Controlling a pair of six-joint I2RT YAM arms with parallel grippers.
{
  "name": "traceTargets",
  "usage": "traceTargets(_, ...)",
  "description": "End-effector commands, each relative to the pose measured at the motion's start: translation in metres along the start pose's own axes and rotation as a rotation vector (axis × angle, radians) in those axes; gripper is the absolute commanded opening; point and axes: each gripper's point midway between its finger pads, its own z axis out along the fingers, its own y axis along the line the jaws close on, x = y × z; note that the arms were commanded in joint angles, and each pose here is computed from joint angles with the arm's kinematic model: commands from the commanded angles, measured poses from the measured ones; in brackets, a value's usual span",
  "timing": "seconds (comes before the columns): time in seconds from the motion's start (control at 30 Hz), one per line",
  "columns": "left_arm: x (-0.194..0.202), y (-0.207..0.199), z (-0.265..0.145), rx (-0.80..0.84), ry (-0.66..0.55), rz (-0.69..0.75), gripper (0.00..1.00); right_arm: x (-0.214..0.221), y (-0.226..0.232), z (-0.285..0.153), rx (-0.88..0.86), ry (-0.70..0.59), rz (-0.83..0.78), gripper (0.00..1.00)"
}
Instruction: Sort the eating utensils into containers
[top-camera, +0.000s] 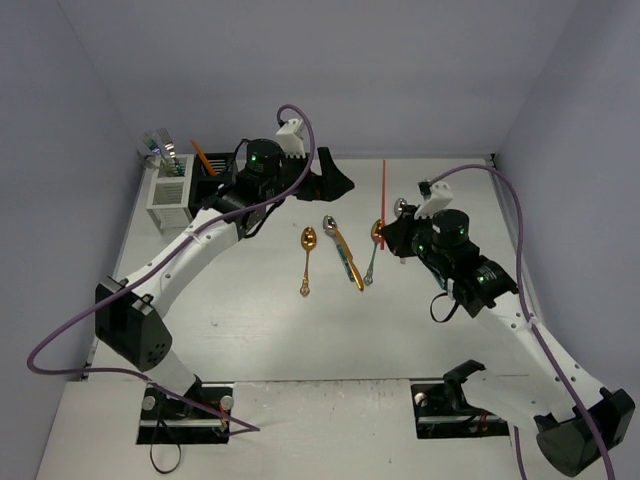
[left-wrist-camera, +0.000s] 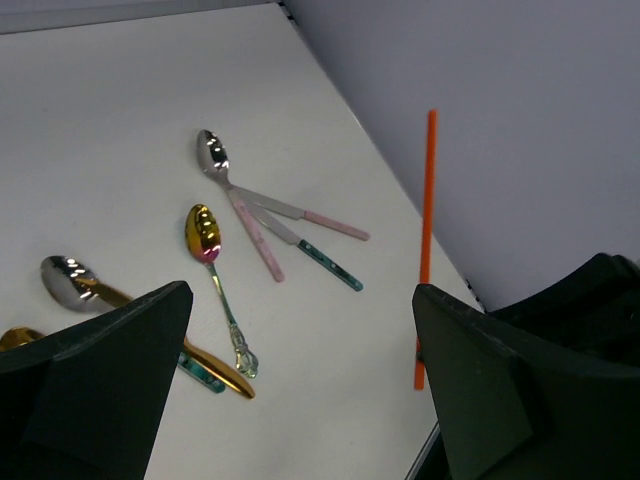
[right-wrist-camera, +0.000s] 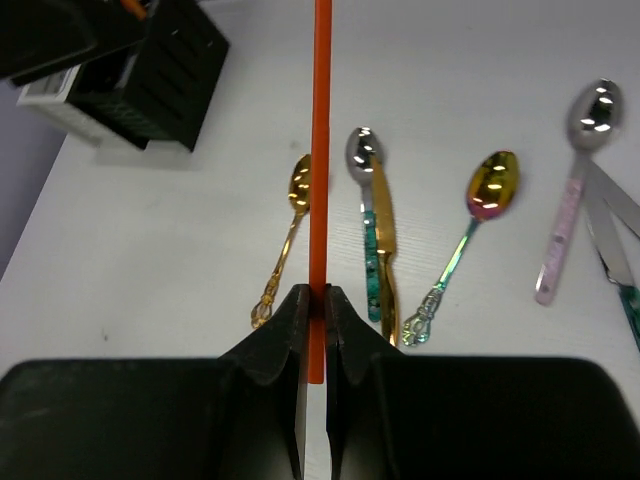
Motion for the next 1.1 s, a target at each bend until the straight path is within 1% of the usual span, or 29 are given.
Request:
traceTargets(0.0, -0.045, -0.055, -0.002, 0.155, -0.138, 0.039, 0.91, -0.041, 0.054, -0.003, -0.233, -0.112, -0.149, 0.00)
traceTargets(0.13, -0.044, -0.063, 0.002, 0.166, -0.140, 0.042, 0.89, -0.047, 0.065, -0.004, -0.267, -0.129, -0.170, 0.00)
traceTargets(0.23, -0.041, -0.064, 0.005, 0.165, -0.132, 0.032, 0.82, -0.047, 0.070, -0.004, -0.287, -0.124, -0.176, 0.00)
traceTargets(0.27, -0.040, -0.065, 0.005, 0.166, -0.131, 0.030, 0.77, -0.048, 0.071, -0.003, -0.289, -0.124, -0.178, 0.00)
traceTargets(0.37, -0.039, -0.066, 0.005, 0.162, -0.132, 0.028, 0.57, -0.047, 0.072, -0.002, -0.292, -0.122, -0.182, 0.00)
traceTargets(0.43, -0.039, -0.068, 0.005, 0.160, -0.136, 0.030, 0.34, -0.047, 0.072, -0.001, -0.295, -0.120, -0.185, 0.00)
traceTargets(0.47, -0.040, -0.068, 0.004, 0.160, -0.139, 0.033, 0.28, -0.046, 0.072, 0.000, -0.295, -0.117, -0.187, 0.00)
traceTargets(0.53, -0.043, -0.069, 0.002, 0.159, -0.152, 0.043, 0.11, -0.044, 0.070, 0.003, -0.289, -0.110, -0.191, 0.00)
traceTargets(0.57, -0.045, -0.069, 0.000, 0.157, -0.158, 0.050, 0.05, -0.043, 0.070, 0.004, -0.286, -0.108, -0.191, 0.00)
traceTargets(0.6, -0.046, -0.070, -0.001, 0.157, -0.161, 0.052, 0.04, -0.044, 0.069, 0.005, -0.279, -0.110, -0.191, 0.01)
traceTargets(0.63, -0.045, -0.070, -0.001, 0.158, -0.162, 0.061, 0.00, -0.042, 0.068, 0.007, -0.275, -0.103, -0.195, 0.05)
traceTargets(0.67, -0.046, -0.070, -0.002, 0.154, -0.168, 0.063, 0.00, -0.040, 0.066, 0.011, -0.270, -0.095, -0.199, 0.13)
traceTargets(0.73, -0.047, -0.069, -0.002, 0.146, -0.173, 0.064, 0.00, -0.040, 0.064, 0.015, -0.262, -0.091, -0.210, 0.25)
traceTargets(0.77, -0.046, -0.068, -0.002, 0.143, -0.172, 0.063, 0.00, -0.040, 0.064, 0.016, -0.259, -0.089, -0.215, 0.40)
traceTargets(0.8, -0.048, -0.066, -0.003, 0.135, -0.177, 0.065, 0.00, -0.040, 0.064, 0.019, -0.258, -0.087, -0.222, 0.49)
traceTargets(0.83, -0.049, -0.063, -0.003, 0.124, -0.181, 0.070, 0.00, -0.039, 0.062, 0.022, -0.247, -0.083, -0.223, 0.62)
traceTargets(0.93, -0.057, -0.051, -0.005, 0.077, -0.204, 0.093, 0.00, -0.042, 0.057, 0.026, -0.213, -0.089, -0.225, 0.88)
traceTargets(0.97, -0.061, -0.044, -0.007, 0.052, -0.210, 0.106, 0.00, -0.043, 0.054, 0.026, -0.197, -0.092, -0.225, 0.93)
traceTargets(1.0, -0.066, -0.033, -0.009, 0.018, -0.218, 0.123, 0.00, -0.042, 0.051, 0.027, -0.187, -0.090, -0.222, 0.97)
traceTargets(1.07, -0.083, -0.009, -0.016, -0.066, -0.256, 0.153, 0.00, -0.041, 0.042, 0.026, -0.141, -0.095, -0.213, 1.00)
